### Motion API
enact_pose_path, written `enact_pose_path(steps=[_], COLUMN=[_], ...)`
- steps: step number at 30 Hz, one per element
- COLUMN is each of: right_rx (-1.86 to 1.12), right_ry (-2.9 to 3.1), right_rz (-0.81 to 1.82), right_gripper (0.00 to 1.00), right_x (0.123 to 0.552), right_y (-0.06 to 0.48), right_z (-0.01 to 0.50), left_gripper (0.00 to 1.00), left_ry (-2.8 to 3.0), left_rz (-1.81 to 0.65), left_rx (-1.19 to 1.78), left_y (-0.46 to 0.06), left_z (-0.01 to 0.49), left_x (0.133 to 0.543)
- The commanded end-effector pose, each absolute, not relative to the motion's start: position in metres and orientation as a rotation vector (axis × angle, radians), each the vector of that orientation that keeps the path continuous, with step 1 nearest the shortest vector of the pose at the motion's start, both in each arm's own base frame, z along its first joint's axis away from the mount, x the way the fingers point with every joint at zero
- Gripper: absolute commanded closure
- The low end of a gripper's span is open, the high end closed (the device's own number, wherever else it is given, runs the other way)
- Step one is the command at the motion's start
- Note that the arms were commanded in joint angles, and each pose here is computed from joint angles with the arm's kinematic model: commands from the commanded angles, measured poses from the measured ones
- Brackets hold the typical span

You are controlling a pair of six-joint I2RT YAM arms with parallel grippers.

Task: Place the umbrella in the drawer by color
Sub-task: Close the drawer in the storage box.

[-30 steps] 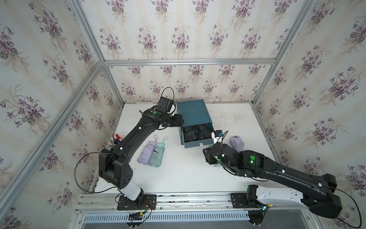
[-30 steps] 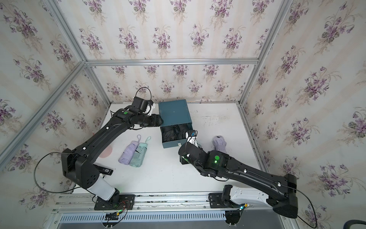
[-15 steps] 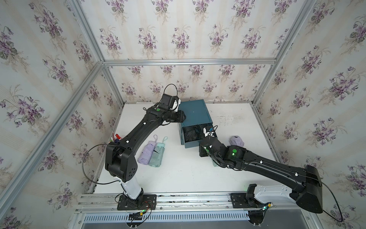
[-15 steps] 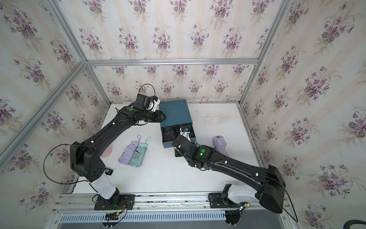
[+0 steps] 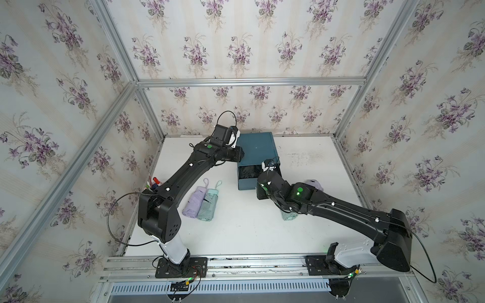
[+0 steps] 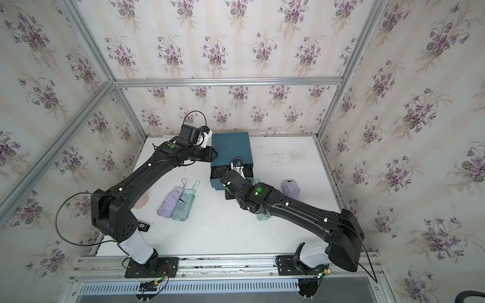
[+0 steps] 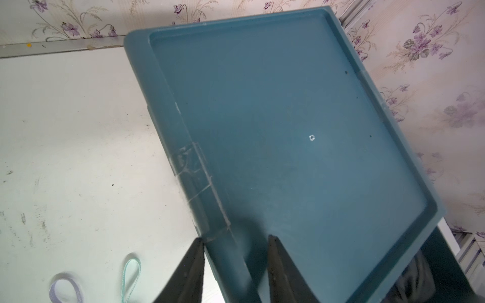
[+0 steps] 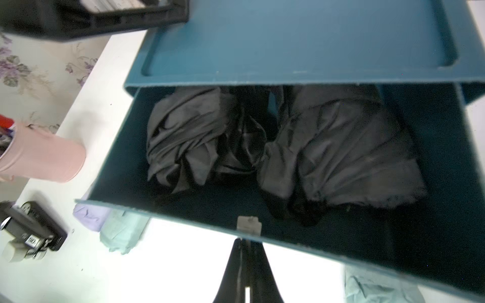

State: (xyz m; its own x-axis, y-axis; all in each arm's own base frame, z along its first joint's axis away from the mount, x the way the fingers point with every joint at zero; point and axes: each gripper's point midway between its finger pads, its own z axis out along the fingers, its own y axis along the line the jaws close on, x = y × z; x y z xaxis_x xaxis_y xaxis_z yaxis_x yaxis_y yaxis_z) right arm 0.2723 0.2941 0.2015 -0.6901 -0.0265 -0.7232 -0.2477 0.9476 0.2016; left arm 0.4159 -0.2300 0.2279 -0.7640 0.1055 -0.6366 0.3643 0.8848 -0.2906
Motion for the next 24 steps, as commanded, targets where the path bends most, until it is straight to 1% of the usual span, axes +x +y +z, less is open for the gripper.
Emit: enact_pose_path(steps=[1,2,6,7,9,13,19,21,24], right_rx=[-0.166,-0.164,-0.146,-0.137,-0.126,-0.153,-0.163,-0.150,-0.095], right_ry=[2.202,2.198,2.188,2.194,2.203,2.187,2.173,2.167,2.094], right_rz=[0.416,0.413,0.402,0.394,0.385,0.390,0.398,0.394,0.411], right_gripper=[0.98,0.94,0.66,0.62,0.57,0.50,0.47,0.47,0.46], right_x=[0.294,0.297,0.316,0.322,0.330,0.337,0.339,0.332,0.309], right_y=[0.310,0.312,0.316,0.316,0.316,0.324,0.327,0.322,0.303], right_z=[0.225,0.226,0.220,0.216,0.209,0.203,0.197,0.200,0.211], left_gripper=[0.61,0.61,0.61,0.61,0.60,0.60,0.61,0.61,0.62], left_ry=[2.588,2.588,2.577,2.576,2.574,2.569,2.560,2.565,2.564], left_rz=[-0.490,-0.496,-0.503,-0.504,-0.504,-0.494,-0.483,-0.475,-0.473], left_rx=[0.428,0.432,0.452,0.458,0.464,0.489,0.503,0.495,0.491], left_y=[-0.220,-0.221,-0.222,-0.222,-0.222,-0.221,-0.219,-0.218,-0.217], left_z=[0.195,0.195,0.198,0.199,0.200,0.200,0.203,0.203,0.204], left_x=[0.381,0.380,0.378,0.377,0.376,0.375,0.374,0.375,0.374])
